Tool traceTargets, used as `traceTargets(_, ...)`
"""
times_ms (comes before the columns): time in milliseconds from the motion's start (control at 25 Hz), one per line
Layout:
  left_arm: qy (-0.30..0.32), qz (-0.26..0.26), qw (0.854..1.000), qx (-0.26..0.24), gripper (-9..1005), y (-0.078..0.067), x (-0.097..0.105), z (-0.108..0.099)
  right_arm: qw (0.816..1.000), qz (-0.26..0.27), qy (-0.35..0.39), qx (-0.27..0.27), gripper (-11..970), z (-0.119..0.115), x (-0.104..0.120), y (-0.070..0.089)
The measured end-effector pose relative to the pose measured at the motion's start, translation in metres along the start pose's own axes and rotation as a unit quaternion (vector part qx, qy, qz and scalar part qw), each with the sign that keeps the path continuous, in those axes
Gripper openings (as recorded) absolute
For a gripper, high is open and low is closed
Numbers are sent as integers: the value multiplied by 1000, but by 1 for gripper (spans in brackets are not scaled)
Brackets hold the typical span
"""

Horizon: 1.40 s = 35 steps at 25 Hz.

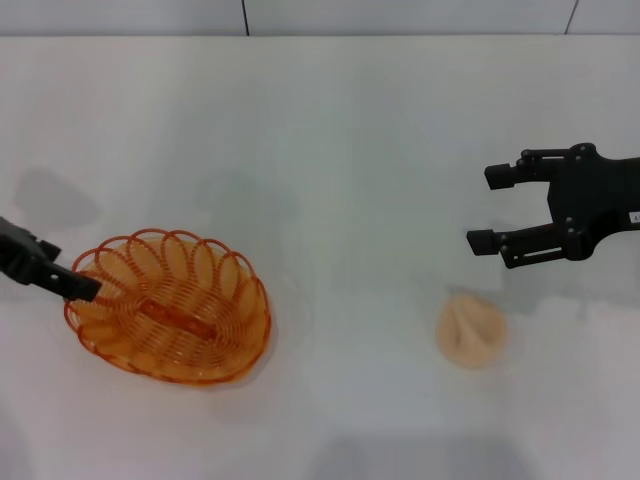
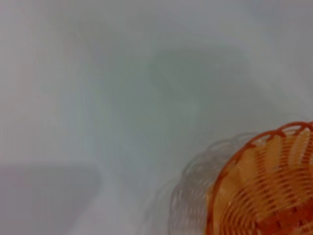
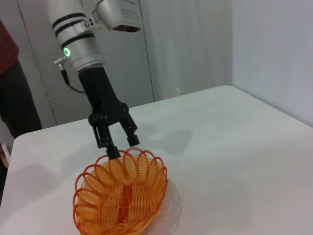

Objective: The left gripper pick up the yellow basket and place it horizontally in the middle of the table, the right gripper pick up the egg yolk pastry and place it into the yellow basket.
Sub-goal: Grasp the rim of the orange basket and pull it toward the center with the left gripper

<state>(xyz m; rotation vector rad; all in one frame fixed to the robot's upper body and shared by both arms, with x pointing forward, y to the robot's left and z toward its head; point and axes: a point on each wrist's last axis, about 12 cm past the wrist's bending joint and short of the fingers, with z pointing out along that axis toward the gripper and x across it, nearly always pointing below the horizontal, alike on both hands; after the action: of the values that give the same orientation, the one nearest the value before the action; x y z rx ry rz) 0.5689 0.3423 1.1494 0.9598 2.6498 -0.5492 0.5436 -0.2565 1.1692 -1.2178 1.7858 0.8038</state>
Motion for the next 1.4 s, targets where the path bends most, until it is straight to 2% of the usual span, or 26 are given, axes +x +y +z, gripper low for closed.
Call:
traceTargets(480, 10, 0, 1000, 12, 873, -2, -3, 25, 1000, 0, 1, -3, 846, 1, 0, 1)
traceTargets(840, 32, -7, 999, 6, 871, -4, -6, 27, 1000, 3, 2, -4, 846, 0, 2, 2)
traceTargets(1040, 32, -7, 999, 2, 689, -4, -10, 26, 1000, 3, 2, -4, 846, -1, 3, 2)
traceTargets(1160, 31, -4, 1000, 1, 480, -4, -12, 26, 1000, 3, 1, -4, 846, -1, 3, 2)
traceTargets(1400, 30, -1, 1000, 0, 481, -5, -14, 27, 1000, 3, 1, -4, 846, -1, 3, 2)
